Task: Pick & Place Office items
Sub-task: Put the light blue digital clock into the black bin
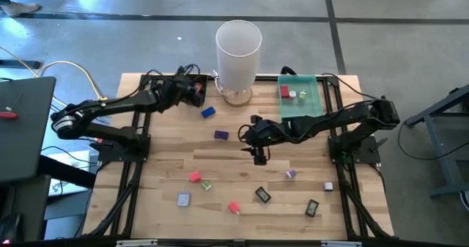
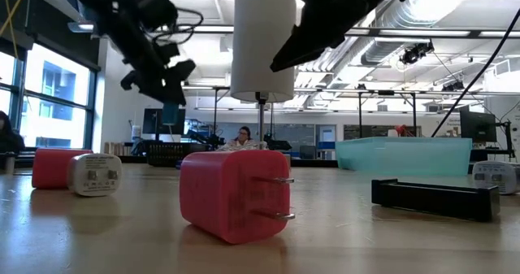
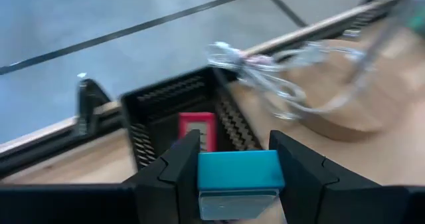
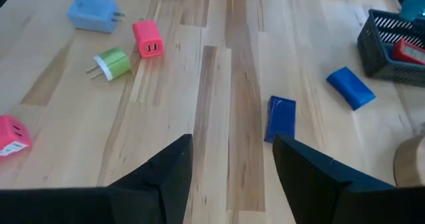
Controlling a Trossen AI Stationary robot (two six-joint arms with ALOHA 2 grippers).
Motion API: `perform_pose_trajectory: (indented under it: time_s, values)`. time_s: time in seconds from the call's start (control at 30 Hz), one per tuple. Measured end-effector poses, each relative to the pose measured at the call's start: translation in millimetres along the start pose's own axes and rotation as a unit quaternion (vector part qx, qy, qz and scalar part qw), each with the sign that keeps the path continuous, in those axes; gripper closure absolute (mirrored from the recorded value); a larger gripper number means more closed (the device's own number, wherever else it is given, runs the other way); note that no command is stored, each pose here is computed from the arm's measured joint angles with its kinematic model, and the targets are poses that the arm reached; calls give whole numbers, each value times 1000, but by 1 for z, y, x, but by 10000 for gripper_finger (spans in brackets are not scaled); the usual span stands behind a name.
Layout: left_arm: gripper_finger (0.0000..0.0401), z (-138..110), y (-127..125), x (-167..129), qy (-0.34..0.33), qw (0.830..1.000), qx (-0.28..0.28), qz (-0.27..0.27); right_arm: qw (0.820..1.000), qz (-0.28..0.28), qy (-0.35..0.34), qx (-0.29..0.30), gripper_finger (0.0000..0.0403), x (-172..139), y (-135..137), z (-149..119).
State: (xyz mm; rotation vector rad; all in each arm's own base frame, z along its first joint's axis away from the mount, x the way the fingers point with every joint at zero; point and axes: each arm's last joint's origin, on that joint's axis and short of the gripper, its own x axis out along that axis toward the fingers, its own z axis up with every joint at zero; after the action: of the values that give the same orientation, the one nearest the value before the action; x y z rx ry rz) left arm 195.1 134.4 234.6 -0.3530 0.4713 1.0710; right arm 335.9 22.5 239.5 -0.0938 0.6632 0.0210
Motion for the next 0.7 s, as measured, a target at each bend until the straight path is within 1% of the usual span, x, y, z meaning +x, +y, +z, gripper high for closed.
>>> perform_pose_trajectory:
  time_s: [0.13,0.2,0.3,0.43,0.53,0.7]
  values:
    - [256,0,13,26,15,999,-22,25,1000,0,0,2,208,0,0,0]
    - [256,-1,16,39,14,999,-30,31,1000,0,-1,2,208,0,0,0]
    - [256,-2,16,54,7,999,-29,31,1000,0,-1,10,208,0,0,0]
    - [256,-3,15,66,-5,999,-35,33,1000,0,7,11,208,0,0,-2]
    - [256,-4,16,73,-14,998,-33,43,1000,1,10,11,208,0,0,-2]
    - [256,-4,24,80,-32,994,-29,101,1000,1,10,9,208,0,0,-2]
